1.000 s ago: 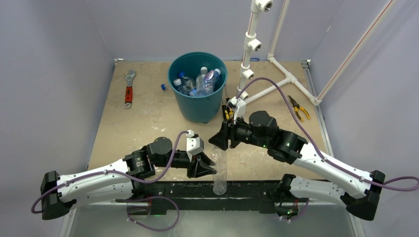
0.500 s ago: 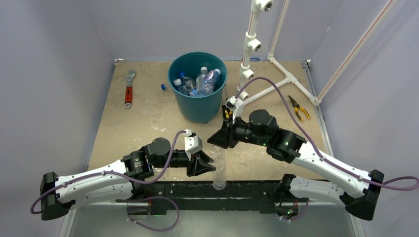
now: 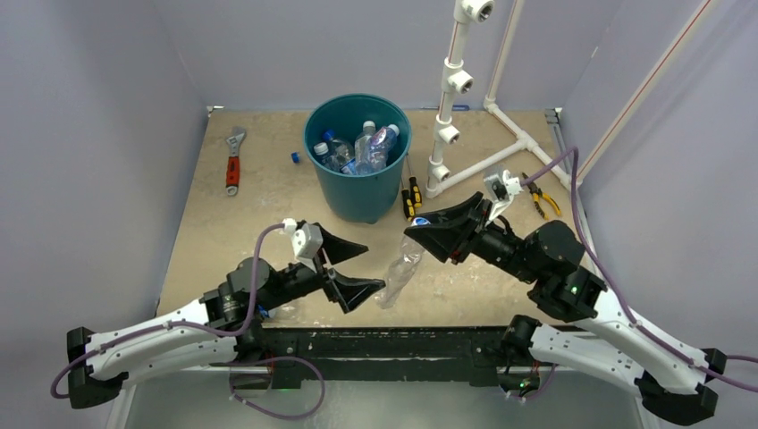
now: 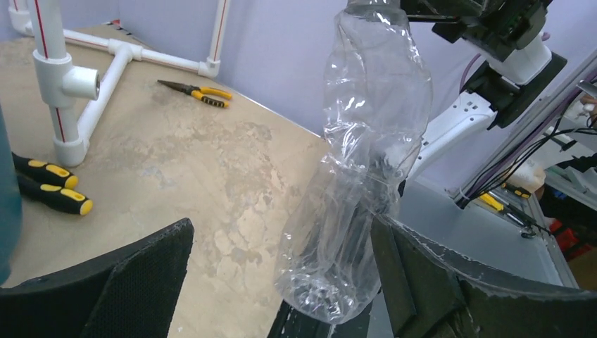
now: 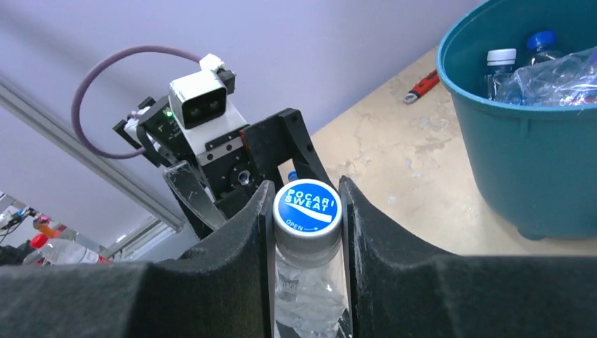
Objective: Put the plastic bottles in the bin
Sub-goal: Place the plastic bottle in the trash bin.
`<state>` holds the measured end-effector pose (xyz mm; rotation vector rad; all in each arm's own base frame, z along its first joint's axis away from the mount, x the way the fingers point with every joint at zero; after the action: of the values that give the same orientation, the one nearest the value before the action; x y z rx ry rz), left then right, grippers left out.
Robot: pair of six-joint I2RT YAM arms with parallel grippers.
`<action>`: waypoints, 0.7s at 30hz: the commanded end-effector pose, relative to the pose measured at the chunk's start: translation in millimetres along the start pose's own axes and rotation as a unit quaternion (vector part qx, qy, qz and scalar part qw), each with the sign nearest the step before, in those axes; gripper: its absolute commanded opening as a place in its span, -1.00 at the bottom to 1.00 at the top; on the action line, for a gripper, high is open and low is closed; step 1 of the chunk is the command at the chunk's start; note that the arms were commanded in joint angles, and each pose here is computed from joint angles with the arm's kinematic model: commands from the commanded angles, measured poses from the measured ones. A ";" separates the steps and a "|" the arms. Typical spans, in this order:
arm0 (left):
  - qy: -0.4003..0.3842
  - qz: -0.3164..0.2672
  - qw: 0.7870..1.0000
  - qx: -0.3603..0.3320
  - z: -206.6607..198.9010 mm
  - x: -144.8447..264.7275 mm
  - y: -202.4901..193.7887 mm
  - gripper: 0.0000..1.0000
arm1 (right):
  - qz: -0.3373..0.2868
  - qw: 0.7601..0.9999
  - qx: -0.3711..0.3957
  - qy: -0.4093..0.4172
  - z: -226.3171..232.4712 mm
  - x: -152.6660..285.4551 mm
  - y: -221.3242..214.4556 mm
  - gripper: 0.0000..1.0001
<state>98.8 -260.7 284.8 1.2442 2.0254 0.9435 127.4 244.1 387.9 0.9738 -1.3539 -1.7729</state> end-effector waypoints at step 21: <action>-0.071 0.029 0.996 -0.040 -20.7 -36.9 -4.9 0.18 | -0.084 0.996 -0.007 0.028 10.0 -20.2 34.4 -1.00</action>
<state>95.7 -297.6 280.3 1.3178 1.8851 0.9213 142.0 261.8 391.7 1.0291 -1.3222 -1.8373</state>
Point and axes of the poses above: each gripper's point midway between its finger pads, its own x axis back along the fingers, its own z axis along the line the jaws close on, y = z × x, the point moved 2 cm from there along x, back along the fingers, and after that the axes turned 15 degrees about x, right-handed, at the moved point
